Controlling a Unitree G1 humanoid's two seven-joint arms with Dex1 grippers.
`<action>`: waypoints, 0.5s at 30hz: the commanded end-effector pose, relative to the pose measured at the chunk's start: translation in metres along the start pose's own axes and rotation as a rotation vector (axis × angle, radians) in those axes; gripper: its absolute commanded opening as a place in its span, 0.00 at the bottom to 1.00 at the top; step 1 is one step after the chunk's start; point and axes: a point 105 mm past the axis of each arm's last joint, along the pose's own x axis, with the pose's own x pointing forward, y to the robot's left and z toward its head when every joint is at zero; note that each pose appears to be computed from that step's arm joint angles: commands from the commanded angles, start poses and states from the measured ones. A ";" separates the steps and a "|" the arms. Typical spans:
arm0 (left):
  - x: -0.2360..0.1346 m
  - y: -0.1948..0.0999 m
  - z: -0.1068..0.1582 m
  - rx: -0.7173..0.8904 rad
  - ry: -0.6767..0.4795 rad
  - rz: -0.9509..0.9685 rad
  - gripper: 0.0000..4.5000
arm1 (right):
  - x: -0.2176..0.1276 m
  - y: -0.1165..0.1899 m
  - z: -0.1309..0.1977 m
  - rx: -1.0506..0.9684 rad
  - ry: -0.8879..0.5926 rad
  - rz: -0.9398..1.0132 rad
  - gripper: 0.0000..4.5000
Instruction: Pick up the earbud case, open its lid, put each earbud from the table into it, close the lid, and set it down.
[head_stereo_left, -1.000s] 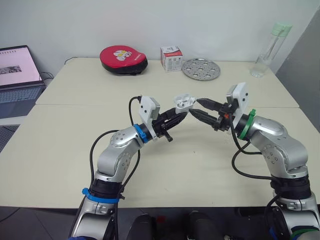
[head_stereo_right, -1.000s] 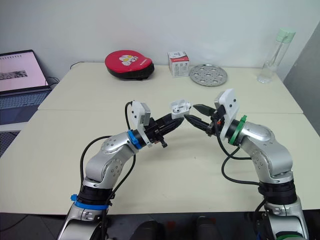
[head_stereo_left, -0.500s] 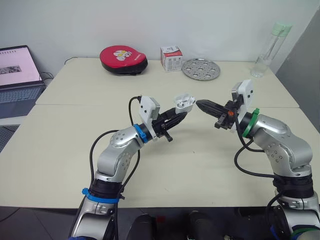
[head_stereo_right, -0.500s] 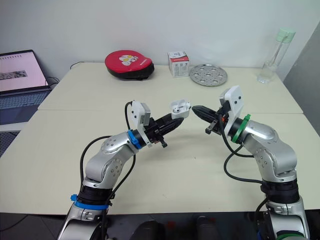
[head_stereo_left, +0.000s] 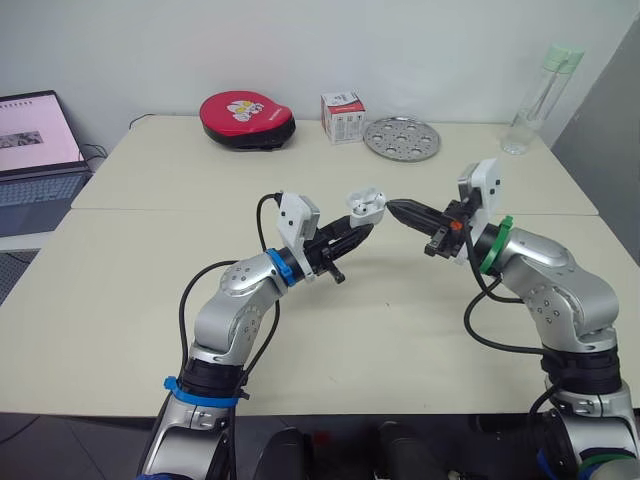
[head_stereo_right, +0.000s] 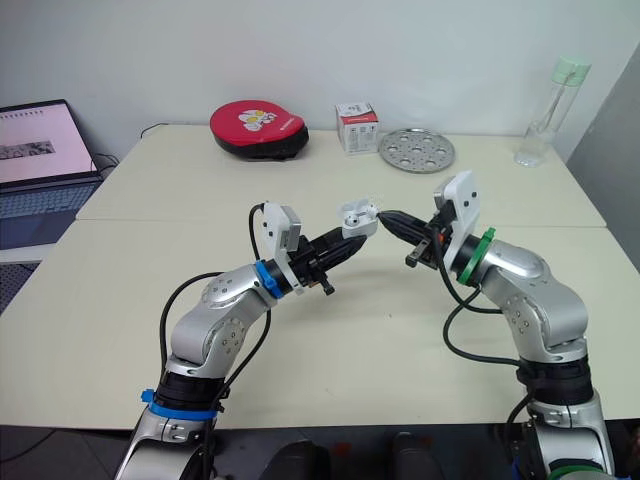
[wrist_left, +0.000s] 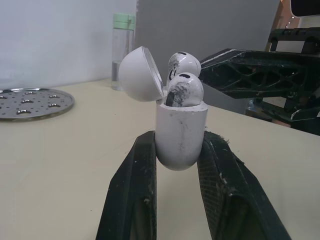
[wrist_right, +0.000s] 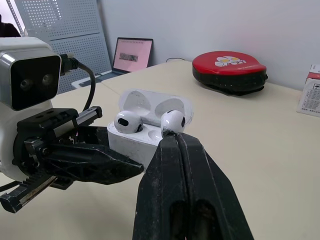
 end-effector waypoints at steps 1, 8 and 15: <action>0.003 -0.009 0.014 0.040 -0.044 -0.034 0.17 | 0.003 0.008 0.015 -0.038 -0.041 0.038 0.00; 0.004 -0.009 0.014 0.037 -0.044 -0.036 0.17 | 0.003 0.005 0.014 -0.039 -0.040 0.023 0.00; 0.004 -0.009 0.013 0.036 -0.039 -0.033 0.17 | 0.001 0.001 0.012 -0.037 -0.033 0.004 0.00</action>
